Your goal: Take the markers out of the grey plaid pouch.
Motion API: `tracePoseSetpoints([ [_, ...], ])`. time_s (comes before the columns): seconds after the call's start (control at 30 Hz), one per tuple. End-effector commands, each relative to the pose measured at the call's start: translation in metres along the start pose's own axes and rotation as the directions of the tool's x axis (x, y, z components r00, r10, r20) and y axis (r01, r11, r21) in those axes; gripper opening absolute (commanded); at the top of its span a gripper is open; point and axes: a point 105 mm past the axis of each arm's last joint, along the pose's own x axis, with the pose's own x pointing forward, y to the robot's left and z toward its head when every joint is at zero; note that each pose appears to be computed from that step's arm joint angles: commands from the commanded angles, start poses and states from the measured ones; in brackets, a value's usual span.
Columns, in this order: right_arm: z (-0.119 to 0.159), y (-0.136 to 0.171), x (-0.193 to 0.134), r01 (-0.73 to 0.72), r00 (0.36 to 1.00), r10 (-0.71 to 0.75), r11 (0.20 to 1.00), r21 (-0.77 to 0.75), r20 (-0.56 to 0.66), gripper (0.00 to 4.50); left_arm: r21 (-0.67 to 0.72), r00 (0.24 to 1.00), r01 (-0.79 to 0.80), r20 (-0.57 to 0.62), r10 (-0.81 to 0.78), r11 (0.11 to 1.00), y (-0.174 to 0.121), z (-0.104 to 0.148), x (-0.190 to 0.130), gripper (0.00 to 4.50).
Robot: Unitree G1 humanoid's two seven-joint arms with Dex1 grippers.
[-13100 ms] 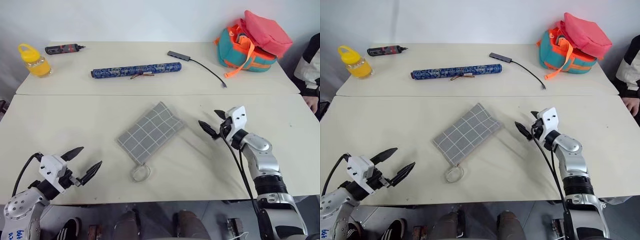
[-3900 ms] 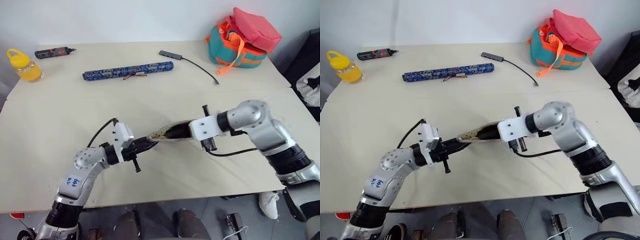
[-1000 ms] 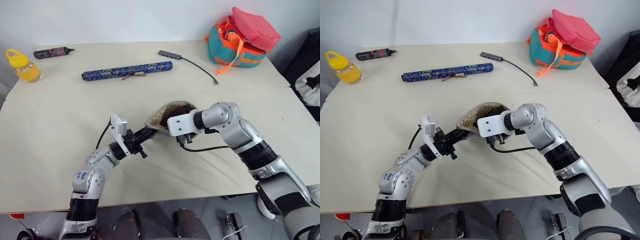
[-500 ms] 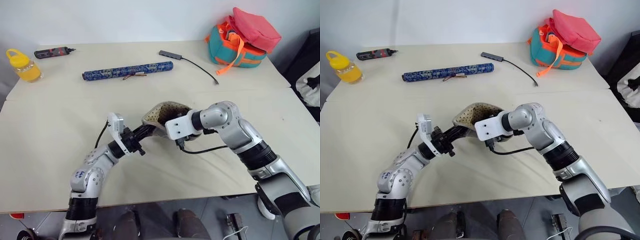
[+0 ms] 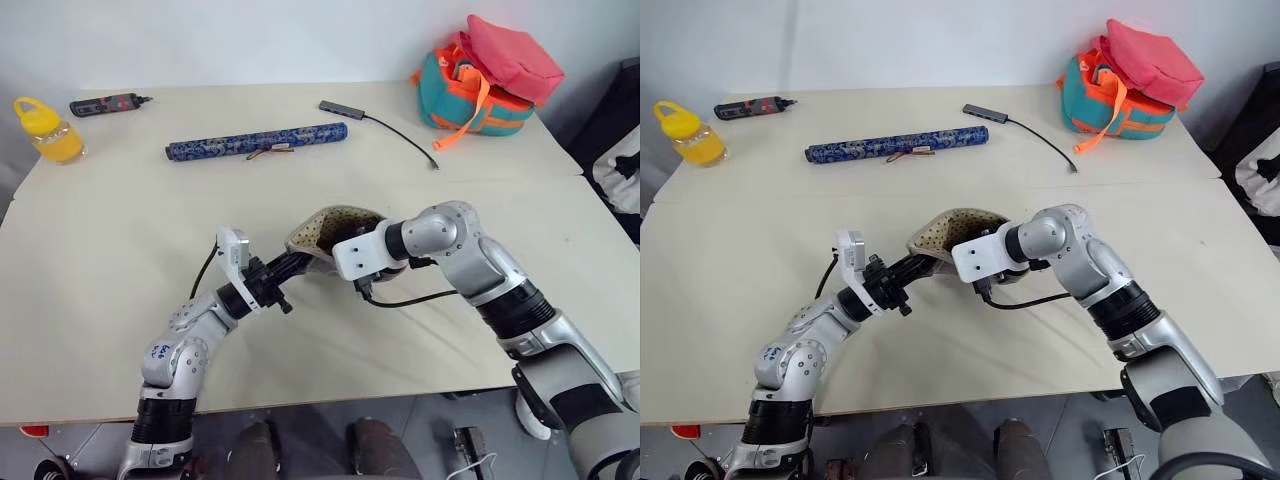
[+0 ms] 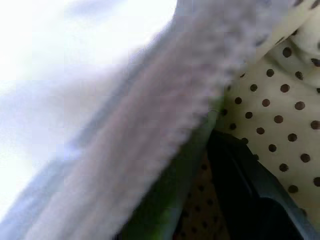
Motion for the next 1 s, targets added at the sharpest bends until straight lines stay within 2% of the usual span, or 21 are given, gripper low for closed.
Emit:
tracePoseSetpoints([
  [0.03,0.020,-0.011,-0.010,0.047,0.995,-0.039,0.995,-0.085,0.091,2.44,0.047,0.998,0.013,0.055,-0.015,0.999,-0.006,0.015,0.002,0.00],
  [0.23,0.028,-0.012,-0.006,0.085,0.990,-0.062,0.979,-0.184,0.127,2.44,0.001,0.998,0.012,0.067,-0.012,1.000,-0.007,0.015,0.006,0.00],
  [0.33,0.024,-0.017,-0.005,0.108,0.990,-0.086,0.972,-0.208,0.112,2.44,0.057,0.999,0.034,0.031,-0.036,0.998,-0.011,0.011,0.004,0.00],
  [0.4,0.019,-0.031,-0.008,0.175,0.983,-0.160,0.965,-0.197,0.091,2.44,0.111,0.999,0.052,-0.019,-0.050,0.992,-0.013,0.004,0.001,0.00],
  [0.5,0.006,-0.038,-0.016,0.184,0.983,-0.179,0.973,-0.139,0.050,2.44,0.159,0.997,0.060,-0.050,-0.053,0.985,-0.013,-0.002,-0.003,0.00],
  [0.63,-0.002,-0.045,-0.024,0.202,0.979,-0.200,0.971,-0.126,0.027,2.44,0.184,0.999,0.032,-0.037,-0.025,0.982,-0.008,-0.001,-0.003,0.00],
  [0.77,-0.009,-0.032,-0.019,0.138,0.990,-0.138,0.989,-0.059,0.004,2.44,0.181,1.000,-0.014,0.027,0.009,0.983,-0.001,0.007,-0.001,0.00],
  [0.9,-0.022,-0.013,-0.004,0.073,0.996,-0.074,0.997,-0.013,-0.057,2.44,0.164,1.000,0.026,0.009,-0.028,0.986,-0.006,0.004,-0.001,0.00],
  [1.0,-0.021,-0.014,0.000,0.084,0.995,-0.083,0.996,0.011,-0.061,2.44,0.142,0.999,0.043,0.014,-0.045,0.989,-0.009,0.004,-0.001,0.00],
])
